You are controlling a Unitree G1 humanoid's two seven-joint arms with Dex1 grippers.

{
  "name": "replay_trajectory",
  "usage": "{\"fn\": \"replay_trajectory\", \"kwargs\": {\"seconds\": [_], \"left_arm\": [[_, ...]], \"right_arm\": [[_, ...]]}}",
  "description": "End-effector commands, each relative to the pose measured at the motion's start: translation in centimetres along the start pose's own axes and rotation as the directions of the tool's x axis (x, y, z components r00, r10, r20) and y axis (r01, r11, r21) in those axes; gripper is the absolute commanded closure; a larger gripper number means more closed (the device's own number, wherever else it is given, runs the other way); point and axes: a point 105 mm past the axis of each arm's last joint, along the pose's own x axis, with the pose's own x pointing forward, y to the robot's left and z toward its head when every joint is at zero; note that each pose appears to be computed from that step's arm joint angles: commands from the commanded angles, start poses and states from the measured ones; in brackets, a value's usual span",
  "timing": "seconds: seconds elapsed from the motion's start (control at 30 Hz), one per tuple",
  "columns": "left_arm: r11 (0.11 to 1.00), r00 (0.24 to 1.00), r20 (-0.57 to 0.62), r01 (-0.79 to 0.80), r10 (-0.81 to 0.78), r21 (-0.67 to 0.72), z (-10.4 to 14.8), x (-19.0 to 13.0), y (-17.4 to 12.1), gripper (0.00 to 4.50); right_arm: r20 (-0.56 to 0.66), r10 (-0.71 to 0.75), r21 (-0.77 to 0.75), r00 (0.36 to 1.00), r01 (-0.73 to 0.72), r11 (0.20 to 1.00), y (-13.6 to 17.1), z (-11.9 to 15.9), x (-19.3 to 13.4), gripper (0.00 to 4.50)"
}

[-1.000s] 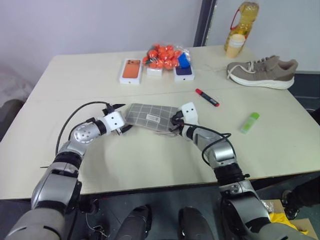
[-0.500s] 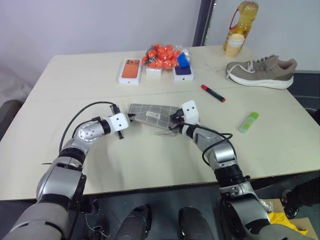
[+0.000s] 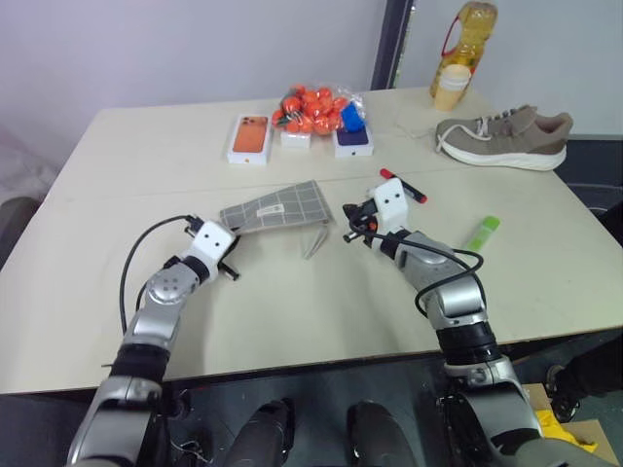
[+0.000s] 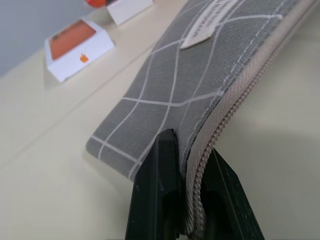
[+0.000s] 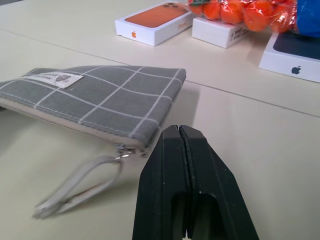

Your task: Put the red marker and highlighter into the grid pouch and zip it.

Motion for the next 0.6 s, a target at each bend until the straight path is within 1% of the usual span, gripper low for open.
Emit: {"fn": "replay_trajectory", "kwargs": {"seconds": [0.03,0.2,0.27,0.4,0.47,0.6], "left_arm": [[1.0,1.0,-0.005,-0.012,0.013,0.019,1.8,-1.0,-0.8,4.48],[0.998,0.999,-0.037,0.031,-0.029,0.057,2.2,-2.1,-2.3,4.48],[0.998,0.998,-0.055,0.036,-0.033,0.045,2.1,-2.5,-2.6,4.48],[0.998,0.996,-0.077,0.049,-0.046,0.027,2.2,-3.0,-3.4,4.48],[0.998,0.995,-0.079,0.055,-0.053,0.023,2.4,-3.1,-3.7,4.48],[0.997,0.995,-0.072,0.069,-0.067,0.022,2.9,-3.0,-3.9,4.48]], "right_arm": [[0.055,0.038,-0.048,0.998,-0.035,0.998,0.9,1.6,-0.1,4.5],[0.041,0.073,-0.051,0.996,-0.071,0.996,2.1,1.2,0.0,4.5],[0.03,0.08,-0.058,0.996,-0.078,0.995,2.2,0.9,0.0,4.5],[0.047,0.095,-0.178,0.994,-0.085,0.98,1.9,1.2,-0.7,4.5],[0.055,0.137,-0.219,0.989,-0.122,0.968,2.1,1.5,-1.5,4.5],[0.023,0.182,-0.338,0.983,-0.164,0.927,2.2,1.3,-2.6,4.5]]}}
